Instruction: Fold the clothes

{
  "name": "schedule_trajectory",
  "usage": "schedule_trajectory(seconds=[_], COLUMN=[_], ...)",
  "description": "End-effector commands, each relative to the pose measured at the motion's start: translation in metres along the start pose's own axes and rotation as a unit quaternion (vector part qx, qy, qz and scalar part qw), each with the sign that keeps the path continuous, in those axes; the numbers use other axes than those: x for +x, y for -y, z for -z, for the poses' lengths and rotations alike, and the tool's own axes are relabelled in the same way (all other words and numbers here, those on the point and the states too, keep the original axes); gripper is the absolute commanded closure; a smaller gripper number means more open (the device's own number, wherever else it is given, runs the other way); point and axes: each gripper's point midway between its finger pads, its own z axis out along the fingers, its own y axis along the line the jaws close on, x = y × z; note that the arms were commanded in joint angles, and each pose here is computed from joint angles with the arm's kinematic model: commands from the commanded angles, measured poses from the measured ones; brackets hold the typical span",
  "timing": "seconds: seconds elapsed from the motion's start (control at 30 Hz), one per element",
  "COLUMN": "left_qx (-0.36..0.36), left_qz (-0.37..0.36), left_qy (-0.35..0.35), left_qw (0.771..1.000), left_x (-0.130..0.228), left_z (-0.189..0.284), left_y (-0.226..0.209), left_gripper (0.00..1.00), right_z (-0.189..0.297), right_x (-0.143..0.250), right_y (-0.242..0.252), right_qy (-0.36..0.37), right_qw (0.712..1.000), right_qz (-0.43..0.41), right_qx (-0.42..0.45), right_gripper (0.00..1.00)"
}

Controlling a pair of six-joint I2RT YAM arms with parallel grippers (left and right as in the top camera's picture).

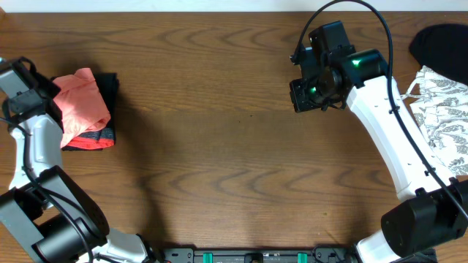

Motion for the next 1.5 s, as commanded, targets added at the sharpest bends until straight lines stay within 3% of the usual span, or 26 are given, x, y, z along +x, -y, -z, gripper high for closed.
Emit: schedule_trajectory(seconds=[0.0, 0.17, 0.33, 0.63, 0.77, 0.93, 1.03, 1.27, 1.37, 1.47], left_qx=[0.091, 0.119, 0.108, 0.068, 0.084, 0.119, 0.114, 0.012, -0.072, -0.11], left_qz=[-0.025, -0.082, -0.092, -0.113, -0.11, -0.099, -0.1, -0.13, -0.138, -0.139], left_qy=[-0.027, -0.017, -0.034, -0.165, -0.152, -0.091, -0.092, -0.227, -0.243, -0.236], left_qw=[0.995, 0.989, 0.989, 0.977, 0.979, 0.984, 0.984, 0.965, 0.958, 0.955], left_x=[0.02, 0.04, 0.074, 0.169, 0.153, 0.089, 0.069, 0.118, 0.126, 0.123], left_z=[-0.002, -0.015, -0.045, -0.076, -0.066, -0.025, 0.01, 0.056, 0.058, 0.052], left_y=[0.053, 0.09, 0.093, 0.063, 0.072, 0.093, 0.09, 0.034, 0.0, -0.017], left_gripper=[0.5, 0.49, 0.49, 0.49, 0.49, 0.46, 0.45, 0.44, 0.44, 0.44], right_z=[-0.004, -0.004, -0.004, -0.004, -0.004, -0.004, -0.004, -0.004, -0.004, -0.004], right_x=[0.0, 0.002, 0.003, 0.003, 0.004, 0.004, 0.003, 0.004, 0.005, 0.008], right_y=[0.003, 0.003, 0.003, 0.003, 0.003, 0.003, 0.004, 0.008, 0.008, 0.008], right_qy=[-0.005, -0.008, -0.011, -0.011, -0.013, -0.012, -0.011, -0.012, -0.015, -0.021], right_qw=[1.0, 1.0, 1.0, 1.0, 1.0, 1.0, 1.0, 1.0, 1.0, 1.0], right_qz=[0.002, 0.002, -0.003, -0.003, -0.003, -0.003, -0.003, 0.001, 0.001, 0.0], right_qx=[0.003, 0.003, 0.003, 0.003, 0.003, 0.004, 0.007, 0.017, 0.017, 0.018], right_gripper=[0.95, 0.95, 0.95, 0.95, 0.95, 0.95, 0.95, 0.95, 0.95, 0.95])
